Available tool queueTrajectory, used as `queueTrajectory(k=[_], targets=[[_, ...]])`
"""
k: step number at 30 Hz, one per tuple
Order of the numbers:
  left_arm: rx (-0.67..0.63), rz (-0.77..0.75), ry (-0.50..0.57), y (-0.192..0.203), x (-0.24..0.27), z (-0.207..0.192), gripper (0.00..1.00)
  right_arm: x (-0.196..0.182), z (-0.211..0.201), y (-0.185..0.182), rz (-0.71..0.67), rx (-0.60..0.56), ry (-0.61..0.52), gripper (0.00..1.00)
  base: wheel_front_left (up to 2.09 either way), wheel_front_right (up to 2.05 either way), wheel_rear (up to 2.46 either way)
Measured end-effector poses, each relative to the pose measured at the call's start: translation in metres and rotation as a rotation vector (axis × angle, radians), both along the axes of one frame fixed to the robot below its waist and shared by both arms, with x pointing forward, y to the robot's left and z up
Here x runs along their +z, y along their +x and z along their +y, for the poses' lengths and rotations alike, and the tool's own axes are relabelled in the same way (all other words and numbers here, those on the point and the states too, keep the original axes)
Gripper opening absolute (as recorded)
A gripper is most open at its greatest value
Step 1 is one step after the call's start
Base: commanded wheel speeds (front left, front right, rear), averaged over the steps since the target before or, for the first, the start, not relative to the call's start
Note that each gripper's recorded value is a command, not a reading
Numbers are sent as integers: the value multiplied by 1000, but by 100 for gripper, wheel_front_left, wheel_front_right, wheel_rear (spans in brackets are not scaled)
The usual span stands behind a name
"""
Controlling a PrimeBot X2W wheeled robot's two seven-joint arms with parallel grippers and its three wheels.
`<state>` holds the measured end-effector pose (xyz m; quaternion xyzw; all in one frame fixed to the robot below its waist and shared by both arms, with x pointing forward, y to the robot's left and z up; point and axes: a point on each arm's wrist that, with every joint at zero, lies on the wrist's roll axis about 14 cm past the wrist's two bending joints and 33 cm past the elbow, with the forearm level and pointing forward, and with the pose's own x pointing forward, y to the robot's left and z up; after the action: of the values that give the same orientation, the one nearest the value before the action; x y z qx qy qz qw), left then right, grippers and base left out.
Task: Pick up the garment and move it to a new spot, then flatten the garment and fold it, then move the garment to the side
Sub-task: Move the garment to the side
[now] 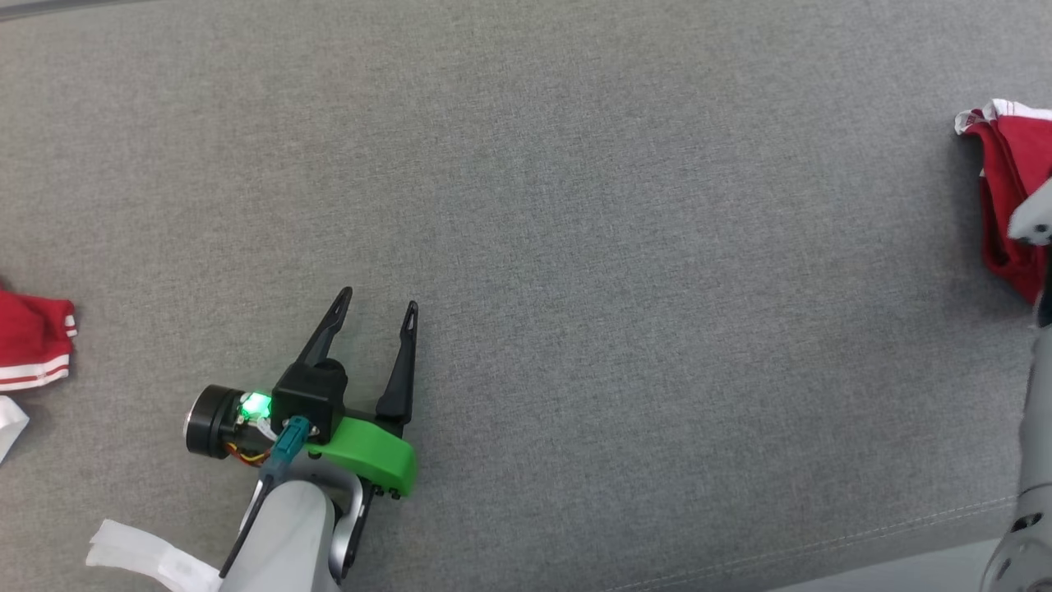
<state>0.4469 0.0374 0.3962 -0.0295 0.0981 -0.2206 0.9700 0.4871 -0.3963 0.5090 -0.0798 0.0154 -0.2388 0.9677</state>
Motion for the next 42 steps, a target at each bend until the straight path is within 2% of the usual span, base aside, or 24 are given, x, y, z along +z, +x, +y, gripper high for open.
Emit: queueTrajectory(k=[7, 8, 19, 29, 42], targets=[[57, -26, 5, -4, 13, 16, 100, -6, 80, 4, -84, 182, 120, 100, 0, 0, 0], [85, -26, 8, -7, 15, 25, 100, -15, 97, -1, -69, 224, 141, 100, 0, 0, 0], [268, -38, 22, -25, 29, 77, 100, -43, 176, -17, -10, 416, 232, 100, 0, 0, 0], [390, -74, 22, -48, 48, 114, 100, -43, 202, -41, -24, 466, 323, 100, 0, 0, 0], [471, -114, 18, -75, 64, 140, 100, -27, 231, -57, -49, 553, 332, 100, 0, 0, 0]])
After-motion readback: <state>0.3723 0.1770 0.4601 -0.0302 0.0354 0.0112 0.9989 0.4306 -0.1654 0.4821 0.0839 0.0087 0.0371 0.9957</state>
